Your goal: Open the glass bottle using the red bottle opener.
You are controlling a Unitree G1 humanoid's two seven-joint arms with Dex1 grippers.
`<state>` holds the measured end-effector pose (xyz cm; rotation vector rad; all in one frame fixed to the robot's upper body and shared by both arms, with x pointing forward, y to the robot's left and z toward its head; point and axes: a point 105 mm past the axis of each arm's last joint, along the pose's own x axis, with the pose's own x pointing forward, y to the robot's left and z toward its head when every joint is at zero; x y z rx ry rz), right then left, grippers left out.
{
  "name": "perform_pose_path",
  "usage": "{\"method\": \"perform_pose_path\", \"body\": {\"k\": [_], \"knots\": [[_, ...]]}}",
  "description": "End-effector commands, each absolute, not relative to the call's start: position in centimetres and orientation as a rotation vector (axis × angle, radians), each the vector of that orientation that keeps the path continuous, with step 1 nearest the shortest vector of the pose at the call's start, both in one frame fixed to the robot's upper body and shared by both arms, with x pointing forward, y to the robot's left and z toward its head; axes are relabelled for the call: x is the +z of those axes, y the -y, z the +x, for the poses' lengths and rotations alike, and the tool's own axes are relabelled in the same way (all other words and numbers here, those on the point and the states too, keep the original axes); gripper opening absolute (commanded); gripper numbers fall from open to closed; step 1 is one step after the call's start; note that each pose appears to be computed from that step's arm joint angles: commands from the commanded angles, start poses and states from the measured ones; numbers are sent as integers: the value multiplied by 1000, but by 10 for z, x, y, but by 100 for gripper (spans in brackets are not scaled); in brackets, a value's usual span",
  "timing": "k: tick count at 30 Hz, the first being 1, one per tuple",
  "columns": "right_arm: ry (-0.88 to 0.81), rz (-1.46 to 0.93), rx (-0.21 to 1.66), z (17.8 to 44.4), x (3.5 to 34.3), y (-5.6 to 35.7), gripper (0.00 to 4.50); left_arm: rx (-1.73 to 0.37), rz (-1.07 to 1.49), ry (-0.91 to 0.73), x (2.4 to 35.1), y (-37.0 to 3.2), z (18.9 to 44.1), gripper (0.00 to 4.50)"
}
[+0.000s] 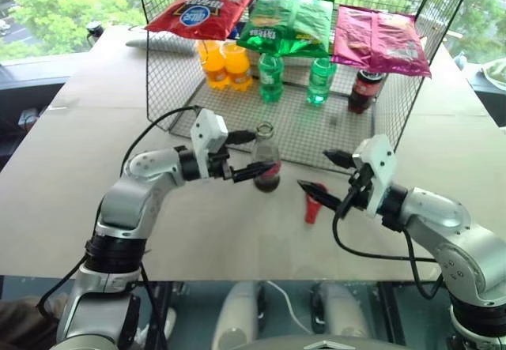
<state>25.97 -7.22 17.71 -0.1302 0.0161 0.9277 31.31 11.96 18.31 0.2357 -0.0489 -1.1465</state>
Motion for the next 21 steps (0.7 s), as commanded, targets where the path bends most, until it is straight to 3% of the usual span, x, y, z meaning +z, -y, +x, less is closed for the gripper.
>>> {"method": "perform_pose_path", "body": {"k": [1, 11, 21], "knots": [[59, -162, 944, 259, 188, 67, 450, -1130, 268, 92, 194, -121, 314, 447], [90, -175, 943, 262, 191, 67, 450, -1129, 279, 97, 193, -124, 310, 447], [53, -186, 880, 251, 183, 89, 450, -1214, 191, 41, 185, -134, 287, 447]]}}
